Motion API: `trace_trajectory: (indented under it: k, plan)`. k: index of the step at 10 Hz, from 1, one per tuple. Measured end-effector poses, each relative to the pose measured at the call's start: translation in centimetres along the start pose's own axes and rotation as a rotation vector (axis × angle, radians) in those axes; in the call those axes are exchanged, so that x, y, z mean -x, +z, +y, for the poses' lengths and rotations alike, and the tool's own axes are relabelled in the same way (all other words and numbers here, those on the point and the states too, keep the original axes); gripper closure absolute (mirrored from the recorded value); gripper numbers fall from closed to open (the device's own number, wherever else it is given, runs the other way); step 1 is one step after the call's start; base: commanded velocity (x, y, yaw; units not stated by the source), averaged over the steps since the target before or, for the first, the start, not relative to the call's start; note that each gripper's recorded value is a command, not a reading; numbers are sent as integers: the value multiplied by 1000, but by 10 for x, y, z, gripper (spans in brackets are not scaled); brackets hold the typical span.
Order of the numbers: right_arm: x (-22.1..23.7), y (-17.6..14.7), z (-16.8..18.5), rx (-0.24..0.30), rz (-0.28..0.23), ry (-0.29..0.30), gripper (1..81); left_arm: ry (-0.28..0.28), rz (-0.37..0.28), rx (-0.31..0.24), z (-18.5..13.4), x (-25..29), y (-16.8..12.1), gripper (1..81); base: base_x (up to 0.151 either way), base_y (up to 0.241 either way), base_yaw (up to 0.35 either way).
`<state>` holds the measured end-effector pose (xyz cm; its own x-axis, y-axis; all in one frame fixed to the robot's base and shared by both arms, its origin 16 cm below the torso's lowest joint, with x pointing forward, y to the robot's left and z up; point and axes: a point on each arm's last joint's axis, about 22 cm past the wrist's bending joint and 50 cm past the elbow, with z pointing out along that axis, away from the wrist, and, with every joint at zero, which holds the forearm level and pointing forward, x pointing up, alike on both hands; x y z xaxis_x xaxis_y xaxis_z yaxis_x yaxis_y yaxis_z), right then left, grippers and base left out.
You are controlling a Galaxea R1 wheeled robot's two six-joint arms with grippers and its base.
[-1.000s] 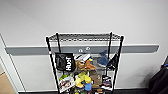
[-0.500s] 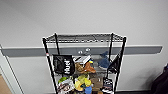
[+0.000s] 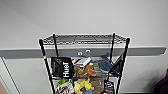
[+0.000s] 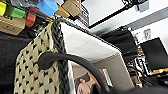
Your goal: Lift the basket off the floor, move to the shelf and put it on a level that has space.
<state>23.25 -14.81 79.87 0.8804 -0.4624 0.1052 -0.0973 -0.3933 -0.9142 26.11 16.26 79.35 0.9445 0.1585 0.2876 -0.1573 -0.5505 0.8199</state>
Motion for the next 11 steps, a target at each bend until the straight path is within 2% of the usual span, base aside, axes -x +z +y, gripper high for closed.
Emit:
trace_trajectory:
  k: [11]
  plan:
    - [0,3,0,-3,2,0,811,2,1,-1,0,0,0,811,111,0,0]
